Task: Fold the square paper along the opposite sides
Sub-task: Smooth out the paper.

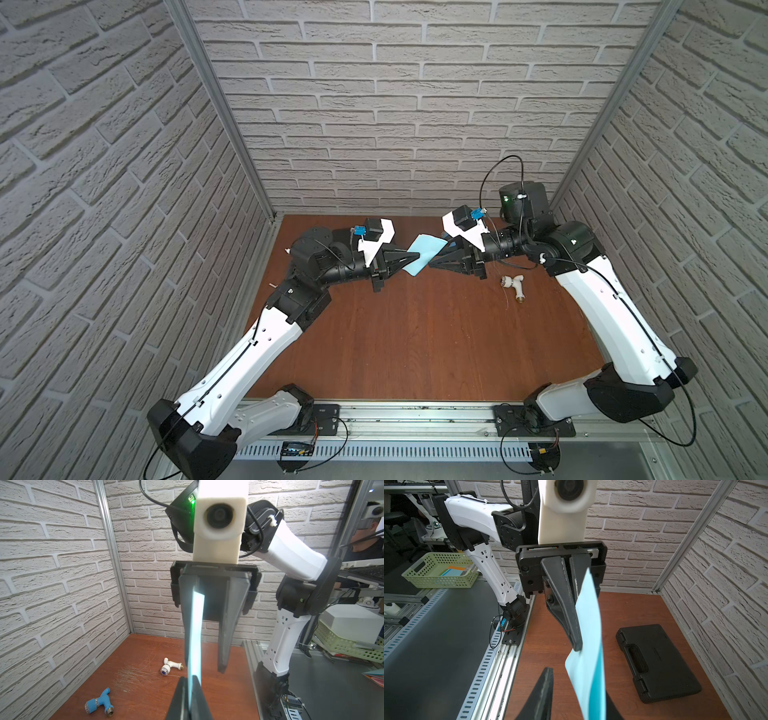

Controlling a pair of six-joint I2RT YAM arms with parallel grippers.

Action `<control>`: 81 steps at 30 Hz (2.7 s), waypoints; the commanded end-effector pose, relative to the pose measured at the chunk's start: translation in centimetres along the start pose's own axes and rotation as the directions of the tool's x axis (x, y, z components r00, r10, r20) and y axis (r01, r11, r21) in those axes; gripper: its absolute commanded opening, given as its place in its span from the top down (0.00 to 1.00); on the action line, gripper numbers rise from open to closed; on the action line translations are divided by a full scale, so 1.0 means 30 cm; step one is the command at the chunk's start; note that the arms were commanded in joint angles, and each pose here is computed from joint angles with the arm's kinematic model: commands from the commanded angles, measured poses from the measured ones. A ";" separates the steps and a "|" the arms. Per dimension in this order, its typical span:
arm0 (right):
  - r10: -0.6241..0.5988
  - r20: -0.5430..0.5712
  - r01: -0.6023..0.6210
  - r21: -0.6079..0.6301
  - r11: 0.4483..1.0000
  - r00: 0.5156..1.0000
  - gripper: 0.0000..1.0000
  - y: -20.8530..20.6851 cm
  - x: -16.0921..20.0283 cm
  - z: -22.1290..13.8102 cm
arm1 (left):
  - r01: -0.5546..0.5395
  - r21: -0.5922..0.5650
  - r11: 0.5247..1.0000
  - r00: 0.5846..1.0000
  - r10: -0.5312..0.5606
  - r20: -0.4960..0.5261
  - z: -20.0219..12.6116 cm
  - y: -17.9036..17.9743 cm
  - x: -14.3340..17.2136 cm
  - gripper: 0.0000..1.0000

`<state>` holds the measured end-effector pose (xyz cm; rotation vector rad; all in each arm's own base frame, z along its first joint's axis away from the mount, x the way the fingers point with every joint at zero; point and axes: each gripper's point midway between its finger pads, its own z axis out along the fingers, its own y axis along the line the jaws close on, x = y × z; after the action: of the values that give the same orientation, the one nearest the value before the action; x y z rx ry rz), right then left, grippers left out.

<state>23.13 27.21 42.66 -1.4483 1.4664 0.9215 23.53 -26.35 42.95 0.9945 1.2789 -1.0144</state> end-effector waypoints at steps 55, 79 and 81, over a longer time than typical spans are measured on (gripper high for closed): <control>-0.003 0.092 0.002 0.013 1.000 0.996 0.97 -0.042 -0.010 0.042 | -0.043 -0.011 0.999 0.987 0.044 0.157 -0.027 -0.011 -0.103 1.00; 0.006 0.158 -0.010 0.023 1.000 0.987 0.68 -0.048 -0.015 0.050 | -0.067 -0.032 0.997 0.976 0.072 0.205 -0.041 -0.013 -0.140 1.00; 0.010 0.162 -0.014 0.021 1.000 0.987 0.75 -0.049 -0.015 0.053 | -0.068 -0.033 0.997 0.976 0.074 0.207 -0.042 -0.013 -0.142 1.00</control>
<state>25.23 28.65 41.35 -1.3269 1.4215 0.9882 23.41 -25.64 45.85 0.8955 1.1380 -1.0290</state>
